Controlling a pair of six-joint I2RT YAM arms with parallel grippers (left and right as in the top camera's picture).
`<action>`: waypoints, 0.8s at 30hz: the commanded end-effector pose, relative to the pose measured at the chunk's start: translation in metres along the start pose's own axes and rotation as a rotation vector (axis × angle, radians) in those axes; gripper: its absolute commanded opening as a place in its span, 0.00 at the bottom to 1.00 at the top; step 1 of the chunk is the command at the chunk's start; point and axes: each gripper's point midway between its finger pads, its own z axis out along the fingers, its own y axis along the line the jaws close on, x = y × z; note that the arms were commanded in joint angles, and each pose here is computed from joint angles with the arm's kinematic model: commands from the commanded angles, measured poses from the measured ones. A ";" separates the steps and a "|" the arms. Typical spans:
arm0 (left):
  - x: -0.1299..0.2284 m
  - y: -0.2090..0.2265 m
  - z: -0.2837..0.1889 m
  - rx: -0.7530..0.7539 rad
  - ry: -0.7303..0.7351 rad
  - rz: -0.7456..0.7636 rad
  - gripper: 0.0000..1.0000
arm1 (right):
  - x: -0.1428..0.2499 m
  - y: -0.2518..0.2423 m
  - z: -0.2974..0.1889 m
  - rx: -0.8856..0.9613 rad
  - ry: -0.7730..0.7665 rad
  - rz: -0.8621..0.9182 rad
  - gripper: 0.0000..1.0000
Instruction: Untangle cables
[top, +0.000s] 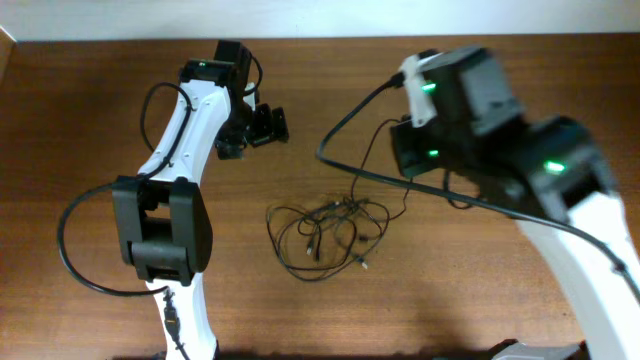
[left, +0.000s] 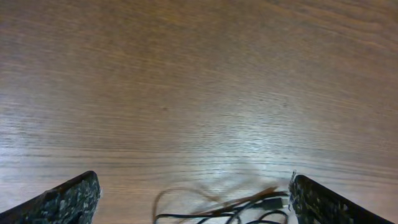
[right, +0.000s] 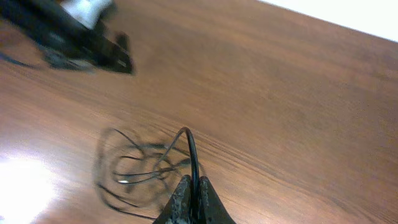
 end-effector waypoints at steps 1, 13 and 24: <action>0.017 -0.042 -0.009 0.248 0.067 0.216 0.70 | -0.014 0.020 -0.056 -0.274 -0.113 0.025 0.04; 0.141 -0.122 0.027 0.585 0.325 0.690 0.77 | -0.004 -0.067 -0.024 -0.179 0.011 0.412 0.04; 0.134 -0.171 0.055 0.571 0.226 0.572 0.28 | 0.011 -0.073 -0.023 -0.124 0.062 0.376 0.04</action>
